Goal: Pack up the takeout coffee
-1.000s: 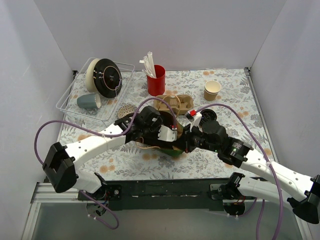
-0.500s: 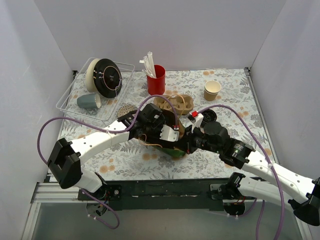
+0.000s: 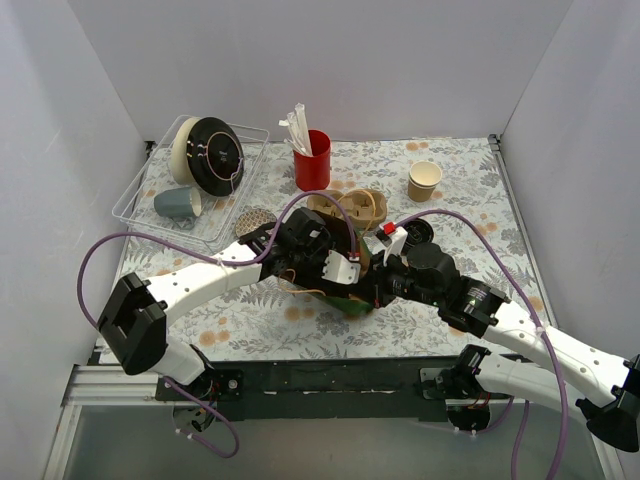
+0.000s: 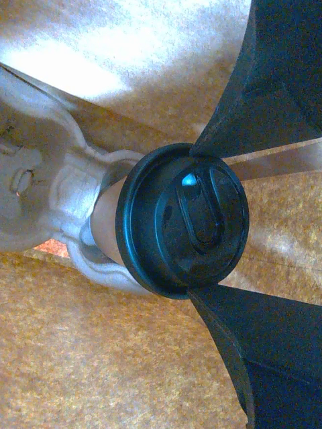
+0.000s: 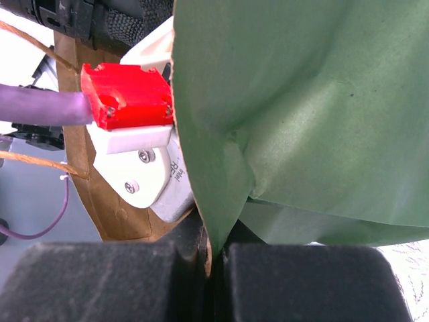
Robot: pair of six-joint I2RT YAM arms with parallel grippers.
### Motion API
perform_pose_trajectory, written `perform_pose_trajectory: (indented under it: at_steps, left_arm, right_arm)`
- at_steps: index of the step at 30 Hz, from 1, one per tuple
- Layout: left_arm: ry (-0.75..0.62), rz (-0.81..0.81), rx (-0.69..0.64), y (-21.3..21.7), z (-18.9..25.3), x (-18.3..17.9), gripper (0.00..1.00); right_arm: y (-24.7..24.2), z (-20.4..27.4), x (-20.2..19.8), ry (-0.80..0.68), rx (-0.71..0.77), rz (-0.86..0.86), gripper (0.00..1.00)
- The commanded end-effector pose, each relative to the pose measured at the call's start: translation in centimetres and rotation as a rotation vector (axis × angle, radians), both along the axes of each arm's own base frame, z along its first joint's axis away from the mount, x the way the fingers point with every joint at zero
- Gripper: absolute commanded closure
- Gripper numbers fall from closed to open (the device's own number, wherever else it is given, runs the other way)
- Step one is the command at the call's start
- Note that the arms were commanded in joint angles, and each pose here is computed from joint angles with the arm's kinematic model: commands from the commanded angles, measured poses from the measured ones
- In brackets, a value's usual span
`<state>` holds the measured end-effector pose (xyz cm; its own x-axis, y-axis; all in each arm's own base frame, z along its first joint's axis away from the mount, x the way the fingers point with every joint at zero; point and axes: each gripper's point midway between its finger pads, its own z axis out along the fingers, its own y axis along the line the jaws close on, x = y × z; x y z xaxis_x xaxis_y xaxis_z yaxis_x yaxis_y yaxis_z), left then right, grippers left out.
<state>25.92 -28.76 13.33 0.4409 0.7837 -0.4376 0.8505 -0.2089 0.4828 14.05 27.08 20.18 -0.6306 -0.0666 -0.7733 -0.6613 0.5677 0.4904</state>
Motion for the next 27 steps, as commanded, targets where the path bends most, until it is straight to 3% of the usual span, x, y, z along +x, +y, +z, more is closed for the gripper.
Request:
perform_pose_trajectory:
  at_steps: [1,6,10,13,14,18,27]
  left_arm:
    - [0.079,-0.059,0.011,-0.9,-2.5,-1.7,0.79]
    - [0.043,-0.041,-0.004,-0.9,-1.0,-1.0,0.68]
    - [0.021,-0.026,-0.012,-0.8,0.1,-0.7,0.53]
    - [0.006,-0.010,-0.017,-0.6,0.8,-0.5,0.39]
    - [0.001,-0.002,-0.019,-0.5,1.0,-0.4,0.24]
    - [-0.011,0.012,-0.016,-0.2,1.5,-0.4,0.02]
    - [-0.042,0.058,-0.059,0.8,3.8,-0.7,0.02]
  right_arm:
    - [0.8,0.2,-0.9,0.014,0.022,0.055,0.99]
    - [0.7,0.5,-0.6,0.002,0.023,0.044,0.99]
    - [0.7,0.9,-0.4,-0.013,0.022,0.040,0.99]
    - [0.6,1.1,-0.1,-0.020,0.023,0.030,0.99]
    - [0.7,1.2,-0.1,-0.022,0.029,0.030,0.99]
    - [0.7,1.3,-0.1,-0.019,0.035,0.029,0.99]
    - [0.5,1.7,0.4,-0.026,0.040,0.000,0.99]
